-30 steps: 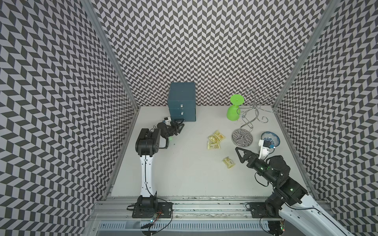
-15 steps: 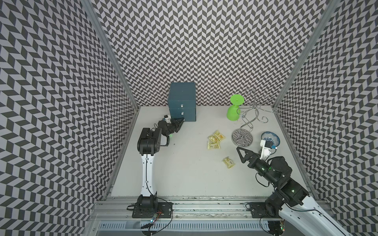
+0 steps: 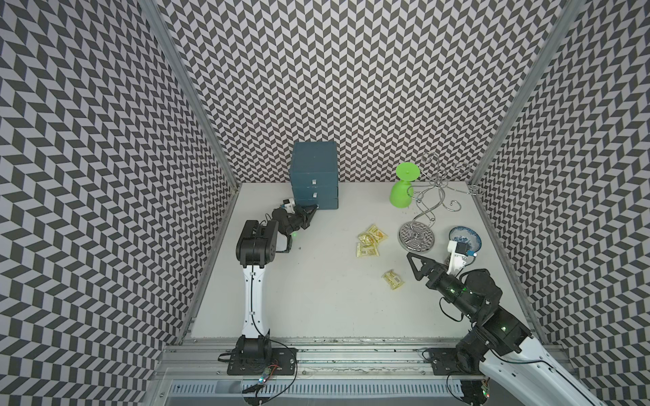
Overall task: Place the cookies into the drawer by color
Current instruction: Open the drawer in the storage box.
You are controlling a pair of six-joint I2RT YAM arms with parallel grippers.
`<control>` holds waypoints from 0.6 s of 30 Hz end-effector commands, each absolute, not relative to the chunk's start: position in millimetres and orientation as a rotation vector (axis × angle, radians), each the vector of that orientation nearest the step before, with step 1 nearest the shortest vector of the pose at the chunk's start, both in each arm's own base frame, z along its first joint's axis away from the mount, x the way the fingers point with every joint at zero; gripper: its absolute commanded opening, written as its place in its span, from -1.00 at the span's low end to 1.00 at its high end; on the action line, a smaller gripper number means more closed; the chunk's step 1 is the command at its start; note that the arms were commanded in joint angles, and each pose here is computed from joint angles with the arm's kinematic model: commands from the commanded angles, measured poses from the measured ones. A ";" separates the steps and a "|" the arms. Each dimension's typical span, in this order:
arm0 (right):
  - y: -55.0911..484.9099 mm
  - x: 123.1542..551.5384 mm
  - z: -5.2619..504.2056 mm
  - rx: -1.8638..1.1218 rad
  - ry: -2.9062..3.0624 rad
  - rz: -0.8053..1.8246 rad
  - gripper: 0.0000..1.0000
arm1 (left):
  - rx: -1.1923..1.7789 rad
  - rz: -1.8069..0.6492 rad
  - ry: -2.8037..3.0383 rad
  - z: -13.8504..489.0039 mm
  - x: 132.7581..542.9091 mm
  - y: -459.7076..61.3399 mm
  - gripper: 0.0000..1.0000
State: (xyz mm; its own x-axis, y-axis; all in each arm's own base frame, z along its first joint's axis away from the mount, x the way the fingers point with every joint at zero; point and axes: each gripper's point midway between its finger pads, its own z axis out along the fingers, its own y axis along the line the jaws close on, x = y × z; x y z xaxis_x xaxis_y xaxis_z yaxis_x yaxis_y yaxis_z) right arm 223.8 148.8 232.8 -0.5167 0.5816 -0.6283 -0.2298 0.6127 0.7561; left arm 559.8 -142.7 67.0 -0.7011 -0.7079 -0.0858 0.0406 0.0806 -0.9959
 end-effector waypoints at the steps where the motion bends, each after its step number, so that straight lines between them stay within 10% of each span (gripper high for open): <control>1: 149.4 222.3 245.6 0.278 1.806 1.073 0.99 | -0.659 -1.700 1.864 49.3 532.6 -156.5 -1.00; 18: 147.6 216.6 246.6 0.274 1.795 1.093 0.99 | -0.682 -1.661 1.943 49.8 447.9 -154.0 -1.00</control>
